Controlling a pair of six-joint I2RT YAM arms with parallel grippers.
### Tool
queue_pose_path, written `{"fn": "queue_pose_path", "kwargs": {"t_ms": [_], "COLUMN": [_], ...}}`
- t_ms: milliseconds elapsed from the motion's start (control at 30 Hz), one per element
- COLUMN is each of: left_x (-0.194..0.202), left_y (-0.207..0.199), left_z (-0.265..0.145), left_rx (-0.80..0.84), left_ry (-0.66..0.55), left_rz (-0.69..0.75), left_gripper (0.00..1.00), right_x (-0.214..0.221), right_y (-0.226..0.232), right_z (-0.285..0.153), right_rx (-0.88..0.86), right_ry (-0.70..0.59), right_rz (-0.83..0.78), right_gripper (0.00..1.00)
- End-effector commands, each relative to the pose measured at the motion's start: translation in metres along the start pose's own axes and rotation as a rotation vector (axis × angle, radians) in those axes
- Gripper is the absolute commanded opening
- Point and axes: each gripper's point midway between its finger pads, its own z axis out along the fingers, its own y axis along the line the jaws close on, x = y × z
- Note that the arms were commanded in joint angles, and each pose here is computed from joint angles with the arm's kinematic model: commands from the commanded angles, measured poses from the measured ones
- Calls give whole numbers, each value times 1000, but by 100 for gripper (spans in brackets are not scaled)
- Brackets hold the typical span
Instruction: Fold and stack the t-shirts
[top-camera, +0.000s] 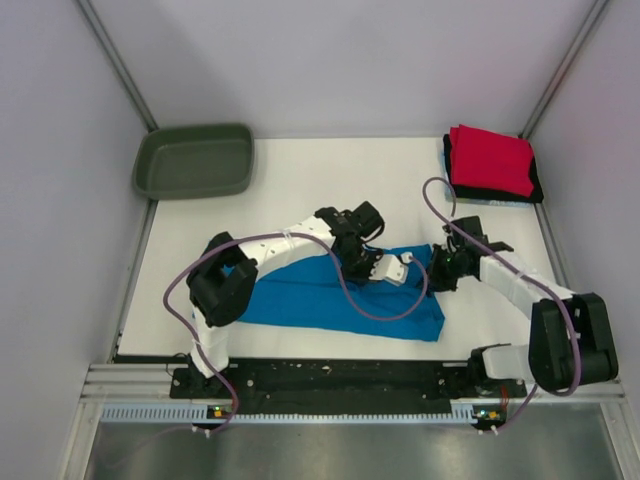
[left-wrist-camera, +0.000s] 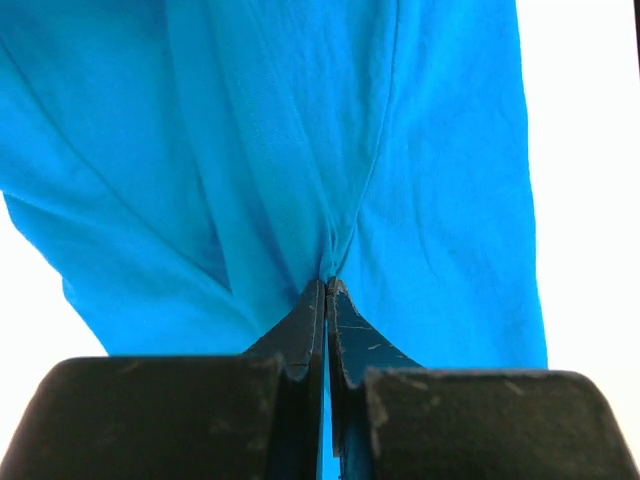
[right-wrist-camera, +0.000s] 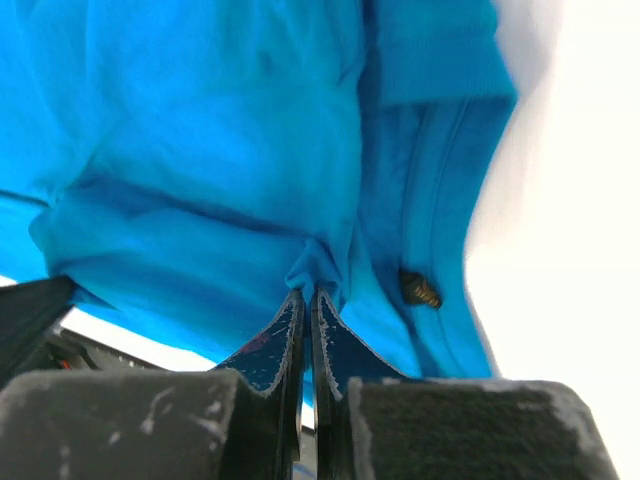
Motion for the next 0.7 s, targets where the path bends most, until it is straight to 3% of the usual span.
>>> {"fn": "queue_pose_path", "kwargs": {"t_ms": [0,367,500,600,633,667], "left_x": [0,23,30,33,36,38], "left_y": [-27,-43,-41,-43,-44,-44], "left_z": [-24,-16,-6,-3,-3,-3], "left_rx": [76,148,162,180,186,185], "left_ry": [-21,-19,2,18,26,32], "left_rz": [34,21,8,8,6,5], "left_gripper": [0,0,0,1,5,16], "right_x": [22,68,72,76,78,78], "right_y": [4,-2,-6,-13,-14,-15], "right_z": [-6,-9,-3,-2,-3,-4], "right_rx": [-1,11,23,43,47,50], "right_ry": [28,82,93,94,93,89], "right_rz": [-8,63,75,90,94,96], "right_gripper": [0,0,5,19,20,22]}}
